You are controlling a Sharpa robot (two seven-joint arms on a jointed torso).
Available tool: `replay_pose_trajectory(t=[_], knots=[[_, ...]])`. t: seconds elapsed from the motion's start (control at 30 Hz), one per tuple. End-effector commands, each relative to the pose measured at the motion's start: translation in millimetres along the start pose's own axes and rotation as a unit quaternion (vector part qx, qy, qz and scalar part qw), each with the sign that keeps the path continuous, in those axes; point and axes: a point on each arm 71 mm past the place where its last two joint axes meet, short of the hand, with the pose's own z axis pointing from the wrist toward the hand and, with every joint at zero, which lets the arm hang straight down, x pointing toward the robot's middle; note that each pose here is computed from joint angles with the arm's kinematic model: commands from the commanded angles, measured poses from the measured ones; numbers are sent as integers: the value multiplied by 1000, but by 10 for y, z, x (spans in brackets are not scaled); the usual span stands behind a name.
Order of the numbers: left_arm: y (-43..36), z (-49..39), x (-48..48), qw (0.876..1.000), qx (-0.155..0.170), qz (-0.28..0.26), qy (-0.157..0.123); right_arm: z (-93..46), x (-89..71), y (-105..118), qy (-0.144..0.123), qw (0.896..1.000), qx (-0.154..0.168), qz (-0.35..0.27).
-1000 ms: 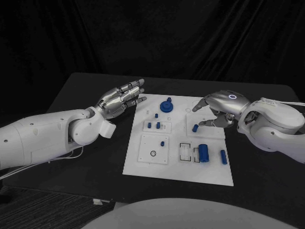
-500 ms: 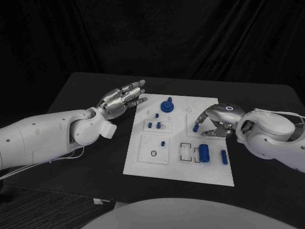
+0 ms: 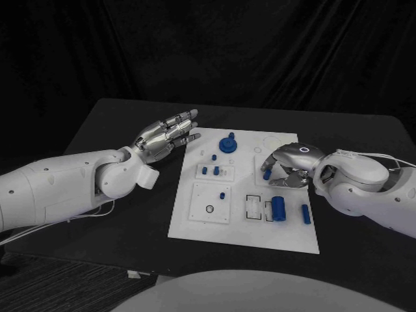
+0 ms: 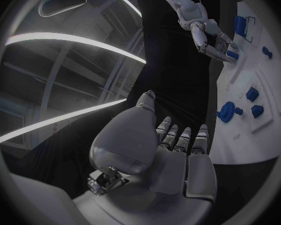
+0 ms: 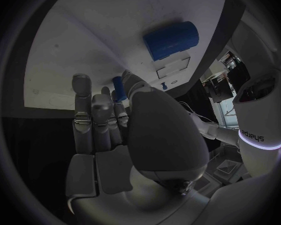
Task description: Assemble the parts on the task board
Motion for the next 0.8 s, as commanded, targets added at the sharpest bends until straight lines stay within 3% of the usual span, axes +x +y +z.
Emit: replay_pose_trajectory(t=[0.03,0.43,0.67,0.8], knots=[[0,4,17,1000,6,-7,5,12,1,10,-12,1000,-8,1],[14,2,16,1000,3,-9,6,32,-34,45,-46,999,-22,4],[19,-7,9,1000,1,-9,5,-4,-116,62,-103,994,-32,7],[23,-10,8,1000,0,-8,4,-41,-159,79,-121,992,-36,9]])
